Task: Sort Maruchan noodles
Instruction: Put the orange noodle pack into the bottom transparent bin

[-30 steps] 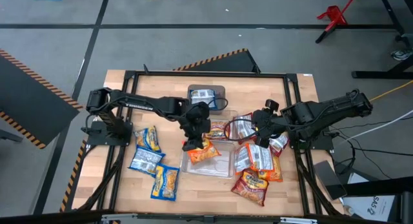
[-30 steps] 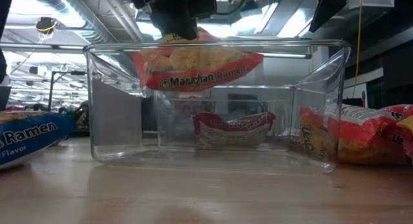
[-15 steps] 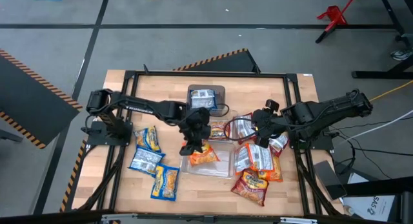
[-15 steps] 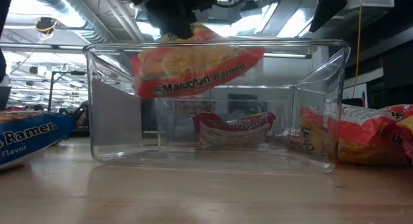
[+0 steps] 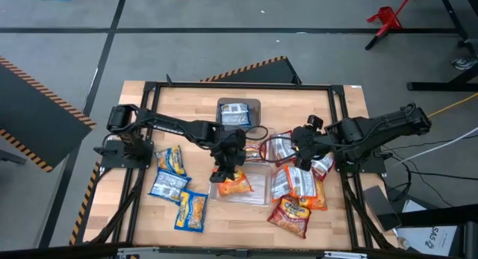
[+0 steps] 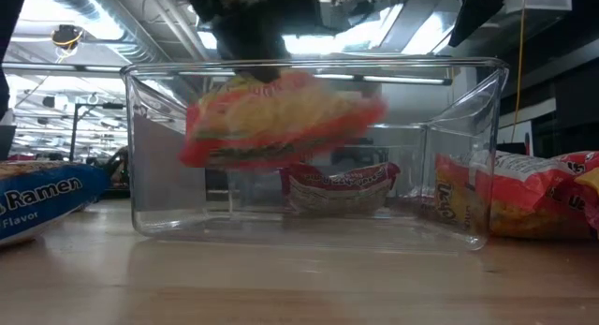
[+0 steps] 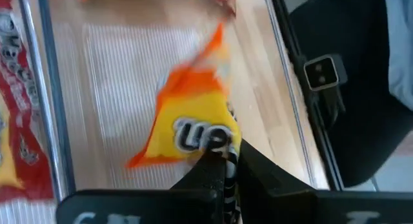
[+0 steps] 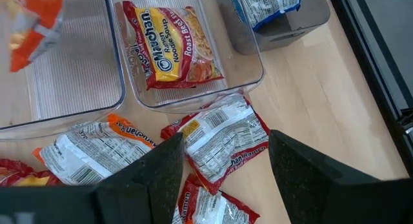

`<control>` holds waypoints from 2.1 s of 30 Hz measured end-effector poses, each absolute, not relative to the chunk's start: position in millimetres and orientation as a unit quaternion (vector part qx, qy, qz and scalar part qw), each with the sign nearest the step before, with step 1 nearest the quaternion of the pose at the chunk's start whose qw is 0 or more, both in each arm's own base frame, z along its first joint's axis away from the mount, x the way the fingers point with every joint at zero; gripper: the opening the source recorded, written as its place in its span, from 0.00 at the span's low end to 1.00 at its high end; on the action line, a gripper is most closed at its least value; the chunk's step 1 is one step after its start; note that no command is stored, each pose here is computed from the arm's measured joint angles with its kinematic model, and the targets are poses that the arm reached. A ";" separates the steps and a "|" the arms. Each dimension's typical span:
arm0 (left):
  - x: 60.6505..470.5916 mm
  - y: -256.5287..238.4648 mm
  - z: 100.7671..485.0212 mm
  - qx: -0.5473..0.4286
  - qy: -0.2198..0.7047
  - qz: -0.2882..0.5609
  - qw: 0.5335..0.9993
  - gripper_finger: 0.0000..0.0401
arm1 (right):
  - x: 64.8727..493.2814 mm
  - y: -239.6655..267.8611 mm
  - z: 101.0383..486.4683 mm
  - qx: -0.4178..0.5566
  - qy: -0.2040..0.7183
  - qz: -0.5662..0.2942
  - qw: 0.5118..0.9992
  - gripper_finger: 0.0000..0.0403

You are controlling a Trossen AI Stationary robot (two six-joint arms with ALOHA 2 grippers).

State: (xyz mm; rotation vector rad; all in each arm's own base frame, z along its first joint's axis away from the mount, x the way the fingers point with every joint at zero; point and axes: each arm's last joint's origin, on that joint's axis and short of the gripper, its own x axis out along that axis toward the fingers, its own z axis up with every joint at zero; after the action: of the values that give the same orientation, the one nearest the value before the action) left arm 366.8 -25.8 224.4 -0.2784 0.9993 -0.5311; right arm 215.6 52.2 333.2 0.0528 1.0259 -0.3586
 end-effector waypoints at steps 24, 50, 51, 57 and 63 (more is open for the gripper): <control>377.3 -32.0 203.2 -0.107 0.515 -0.280 0.803 0.03 | 215.5 52.2 333.1 0.025 0.489 -0.171 0.855 0.52; 355.3 -37.3 250.9 0.013 0.493 -0.158 0.855 0.34 | 215.4 52.9 332.8 0.030 0.494 -0.160 0.854 0.52; 353.9 -36.5 257.3 0.022 0.481 -0.145 0.864 0.34 | 215.4 52.9 332.8 0.030 0.494 -0.160 0.854 0.52; 354.8 -53.3 266.2 0.070 0.443 -0.147 0.881 0.24 | 215.4 52.8 332.8 0.030 0.494 -0.160 0.854 0.52; 367.6 -65.6 230.4 0.107 0.487 -0.131 0.857 0.03 | 215.5 52.9 332.7 0.029 0.494 -0.160 0.854 0.52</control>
State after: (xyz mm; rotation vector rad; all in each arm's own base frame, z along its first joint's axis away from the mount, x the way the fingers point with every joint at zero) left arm 367.6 -65.6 230.4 0.2245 1.0228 -0.2759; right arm 215.5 52.9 332.7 0.0617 1.0397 -0.3371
